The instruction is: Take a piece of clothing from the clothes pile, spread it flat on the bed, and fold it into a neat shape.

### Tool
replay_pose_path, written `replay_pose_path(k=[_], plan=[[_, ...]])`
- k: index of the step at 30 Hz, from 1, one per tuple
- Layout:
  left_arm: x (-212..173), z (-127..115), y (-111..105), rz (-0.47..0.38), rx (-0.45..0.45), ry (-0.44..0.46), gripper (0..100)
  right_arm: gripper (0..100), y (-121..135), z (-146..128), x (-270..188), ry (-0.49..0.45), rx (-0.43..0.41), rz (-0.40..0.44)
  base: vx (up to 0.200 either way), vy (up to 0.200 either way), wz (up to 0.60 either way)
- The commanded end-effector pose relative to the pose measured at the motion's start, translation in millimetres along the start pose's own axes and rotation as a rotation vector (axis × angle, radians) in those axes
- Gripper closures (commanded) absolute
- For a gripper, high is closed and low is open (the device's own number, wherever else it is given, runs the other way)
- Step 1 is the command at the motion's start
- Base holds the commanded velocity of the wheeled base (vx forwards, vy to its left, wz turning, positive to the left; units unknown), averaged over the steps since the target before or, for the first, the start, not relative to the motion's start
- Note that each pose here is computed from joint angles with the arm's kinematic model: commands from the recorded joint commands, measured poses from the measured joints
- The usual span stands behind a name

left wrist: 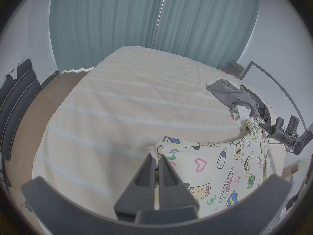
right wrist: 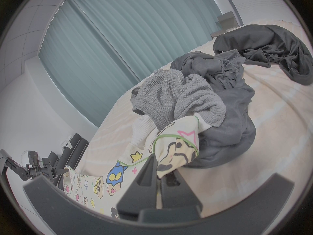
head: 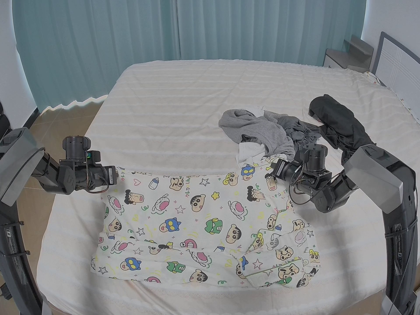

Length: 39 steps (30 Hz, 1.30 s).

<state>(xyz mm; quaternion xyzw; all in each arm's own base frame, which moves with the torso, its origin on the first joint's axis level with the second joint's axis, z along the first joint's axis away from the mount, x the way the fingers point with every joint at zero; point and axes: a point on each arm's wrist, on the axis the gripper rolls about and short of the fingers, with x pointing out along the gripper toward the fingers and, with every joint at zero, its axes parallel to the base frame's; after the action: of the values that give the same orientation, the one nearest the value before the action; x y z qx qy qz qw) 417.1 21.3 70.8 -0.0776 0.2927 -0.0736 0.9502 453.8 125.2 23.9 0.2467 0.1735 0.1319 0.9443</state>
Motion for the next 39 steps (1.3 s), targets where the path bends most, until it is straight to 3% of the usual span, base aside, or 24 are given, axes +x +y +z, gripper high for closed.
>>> replay_pose_path(k=[1,19,28,39], plan=[[-2.7,-3.8,-0.1,0.001,-0.001,0.007,100,100,3.8,5.0,-6.3,-0.005,0.001,0.007,0.0,0.0,0.0],[-34.5,-14.4,-5.8,-0.012,-0.005,0.031,100,100,9.1,-7.3,-74.5,0.051,-0.002,0.112,0.0,0.0,0.0],[-49.3,-37.9,-7.9,-0.016,0.013,-0.024,100,100,5.3,-20.7,-111.9,0.068,-0.008,0.159,0.0,0.0,0.0],[-67.1,-73.3,-3.9,0.001,-0.007,0.017,100,100,-3.2,-46.7,-148.3,0.132,-0.007,0.187,0.0,0.0,0.0]])
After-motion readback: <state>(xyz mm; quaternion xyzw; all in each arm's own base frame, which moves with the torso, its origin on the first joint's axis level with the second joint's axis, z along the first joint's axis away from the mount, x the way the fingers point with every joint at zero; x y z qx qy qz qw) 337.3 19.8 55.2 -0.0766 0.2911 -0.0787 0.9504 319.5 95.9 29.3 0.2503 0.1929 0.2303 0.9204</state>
